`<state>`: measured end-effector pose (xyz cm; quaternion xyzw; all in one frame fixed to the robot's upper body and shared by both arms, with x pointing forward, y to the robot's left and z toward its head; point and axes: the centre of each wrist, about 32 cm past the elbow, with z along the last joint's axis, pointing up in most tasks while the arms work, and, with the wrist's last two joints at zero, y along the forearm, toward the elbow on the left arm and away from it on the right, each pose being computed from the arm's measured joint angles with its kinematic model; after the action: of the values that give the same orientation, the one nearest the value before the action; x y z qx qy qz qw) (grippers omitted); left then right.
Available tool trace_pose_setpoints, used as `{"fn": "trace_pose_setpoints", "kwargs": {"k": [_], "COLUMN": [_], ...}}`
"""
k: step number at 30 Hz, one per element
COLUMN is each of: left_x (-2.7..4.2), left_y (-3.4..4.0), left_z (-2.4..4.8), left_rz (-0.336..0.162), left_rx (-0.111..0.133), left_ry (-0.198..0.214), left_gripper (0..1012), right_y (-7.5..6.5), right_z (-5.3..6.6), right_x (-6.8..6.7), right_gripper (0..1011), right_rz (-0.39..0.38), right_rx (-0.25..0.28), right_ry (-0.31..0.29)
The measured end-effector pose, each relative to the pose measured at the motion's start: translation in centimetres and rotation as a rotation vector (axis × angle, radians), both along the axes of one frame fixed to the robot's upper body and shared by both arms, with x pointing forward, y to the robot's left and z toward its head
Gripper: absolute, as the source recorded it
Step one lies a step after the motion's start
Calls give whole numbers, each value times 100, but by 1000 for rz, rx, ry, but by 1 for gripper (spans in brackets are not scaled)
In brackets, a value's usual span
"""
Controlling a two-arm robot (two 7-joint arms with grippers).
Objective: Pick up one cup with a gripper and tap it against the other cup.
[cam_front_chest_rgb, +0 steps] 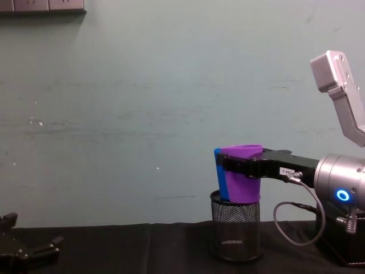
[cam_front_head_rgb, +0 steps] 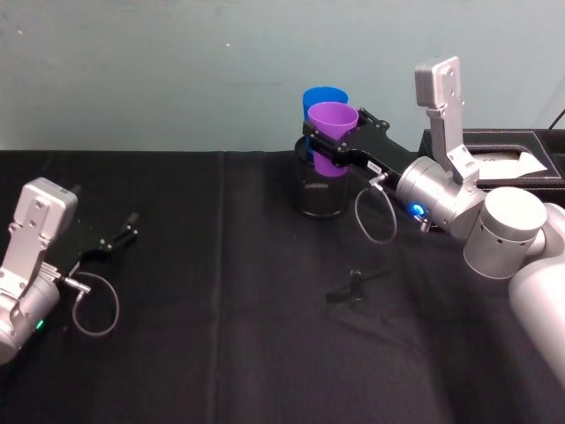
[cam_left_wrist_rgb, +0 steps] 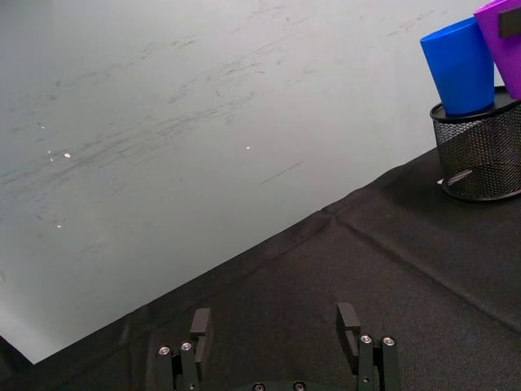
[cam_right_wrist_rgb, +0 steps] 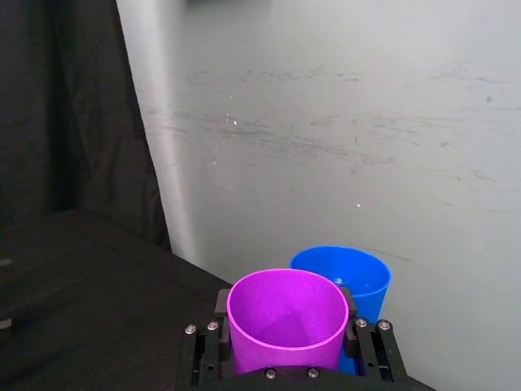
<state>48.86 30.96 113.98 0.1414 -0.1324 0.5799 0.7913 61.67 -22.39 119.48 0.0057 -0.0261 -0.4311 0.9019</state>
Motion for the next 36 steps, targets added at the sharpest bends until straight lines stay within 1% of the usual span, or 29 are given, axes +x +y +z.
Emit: {"fn": "trace_pose_setpoints", "kwargs": {"k": [16,20,22,23,24,25,26,27,32,35,36], "left_x": [0,0,0,0,0,0,0,0,0,0,0], "left_y": [1,0,0,0,0,0,0,0,0,0,0], "left_z": [0,0,0,0,0,0,0,0,0,0,0], "left_rz": [0,0,0,0,0,0,0,0,0,0,0], "left_rx": [0,0,0,0,0,0,0,0,0,0,0], "left_ry": [0,0,0,0,0,0,0,0,0,0,0], "left_gripper": [1000,1000,1000,1000,1000,1000,1000,1000,1000,1000,1000], "right_y": [0,23,34,44,44,49,52,54,44,34,26], "right_z": [-1,-50,-90,-113,-113,-132,-133,-149,-159,-159,-158], "right_x": [-1,-55,-113,-165,-165,-219,-239,-297,-485,-564,-615], "right_gripper": [746,747,747,747,747,747,747,747,747,747,747], "right_rz": [0,8,8,12,12,13,14,15,18,19,22], "right_rx": [0,1,3,5,5,7,8,9,15,16,14], "right_ry": [0,3,11,16,16,21,22,25,20,15,10]}}
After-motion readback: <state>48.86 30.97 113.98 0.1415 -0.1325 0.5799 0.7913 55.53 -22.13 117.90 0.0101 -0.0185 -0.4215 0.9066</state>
